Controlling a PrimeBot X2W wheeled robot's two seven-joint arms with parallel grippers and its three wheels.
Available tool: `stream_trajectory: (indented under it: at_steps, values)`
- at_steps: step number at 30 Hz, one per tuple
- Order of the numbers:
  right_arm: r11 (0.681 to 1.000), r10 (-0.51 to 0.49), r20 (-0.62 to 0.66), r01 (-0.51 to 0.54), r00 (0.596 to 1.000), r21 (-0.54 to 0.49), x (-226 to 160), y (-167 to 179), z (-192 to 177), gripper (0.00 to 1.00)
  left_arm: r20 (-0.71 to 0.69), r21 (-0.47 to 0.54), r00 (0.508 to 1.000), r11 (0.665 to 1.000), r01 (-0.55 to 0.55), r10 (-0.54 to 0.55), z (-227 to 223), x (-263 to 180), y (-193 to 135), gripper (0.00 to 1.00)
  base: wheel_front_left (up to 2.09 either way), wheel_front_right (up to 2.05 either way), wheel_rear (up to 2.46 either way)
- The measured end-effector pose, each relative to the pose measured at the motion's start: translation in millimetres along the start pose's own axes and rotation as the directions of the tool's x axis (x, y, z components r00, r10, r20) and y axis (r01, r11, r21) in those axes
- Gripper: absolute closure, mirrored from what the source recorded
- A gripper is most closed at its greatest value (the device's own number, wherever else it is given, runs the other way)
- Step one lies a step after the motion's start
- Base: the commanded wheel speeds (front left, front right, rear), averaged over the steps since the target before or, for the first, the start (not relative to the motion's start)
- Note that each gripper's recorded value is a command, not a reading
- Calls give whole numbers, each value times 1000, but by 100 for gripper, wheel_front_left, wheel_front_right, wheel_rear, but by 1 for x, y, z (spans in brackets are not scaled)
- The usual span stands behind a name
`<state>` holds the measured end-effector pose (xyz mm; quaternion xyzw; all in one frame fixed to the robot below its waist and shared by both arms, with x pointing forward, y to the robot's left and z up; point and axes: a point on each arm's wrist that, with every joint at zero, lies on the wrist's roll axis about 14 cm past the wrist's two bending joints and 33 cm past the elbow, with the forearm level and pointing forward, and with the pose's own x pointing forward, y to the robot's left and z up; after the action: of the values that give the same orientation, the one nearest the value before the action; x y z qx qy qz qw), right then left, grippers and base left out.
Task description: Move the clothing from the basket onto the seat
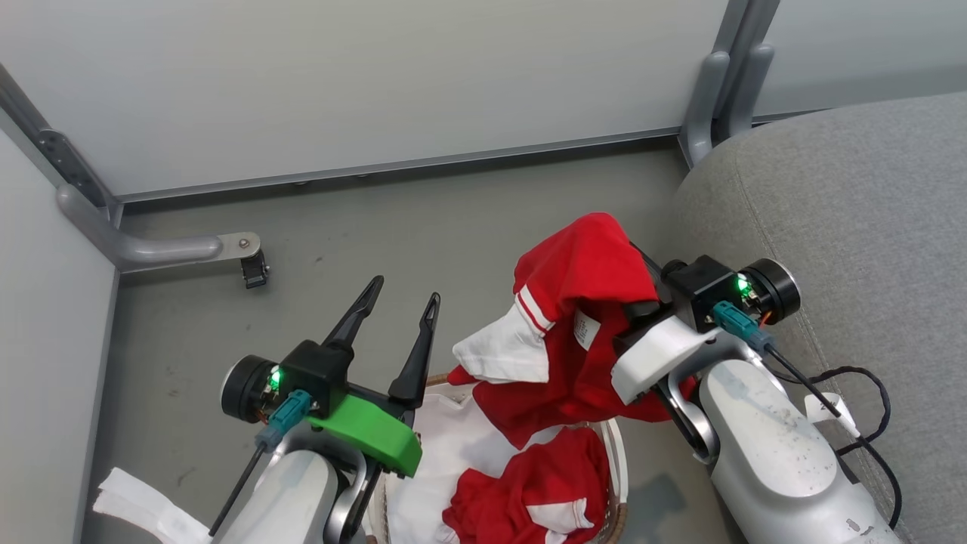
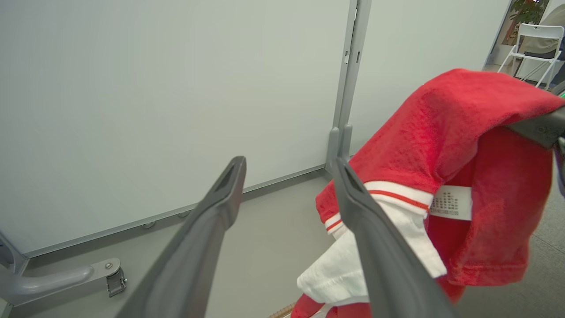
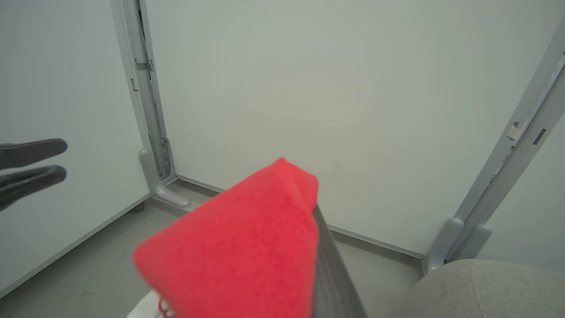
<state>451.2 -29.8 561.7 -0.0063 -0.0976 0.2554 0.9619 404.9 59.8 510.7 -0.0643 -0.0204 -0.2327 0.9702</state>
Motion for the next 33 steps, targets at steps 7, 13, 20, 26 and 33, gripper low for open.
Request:
stream_trajectory:
  at_steps: [7, 13, 20, 26, 33]
  values:
    - [997, -72, 11, 72, 997, -21, -6, -27, 5, 100, 10, -5, 999, 999, 31, -31, -2, 11, -10, 0, 0, 0, 0]
    - [981, -185, 19, 186, 983, -57, -26, -67, 11, 100, 2, -6, 995, 995, 104, -104, -10, 28, -32, 0, 0, 0, 0]
    - [924, -373, -9, 370, 928, -96, -77, -123, 8, 100, -23, -21, 974, 974, 225, -226, -25, 48, -71, 0, 0, 0, 0]
    - [855, -508, -33, 499, 861, -139, -124, -160, 7, 100, -55, -38, 936, 937, 346, -348, -42, 59, -112, 0, 0, 0, 0]
    - [777, -621, -61, 604, 781, -178, -171, -187, 3, 100, -81, -78, 881, 884, 460, -466, -59, 64, -154, 0, 0, 0, 0]
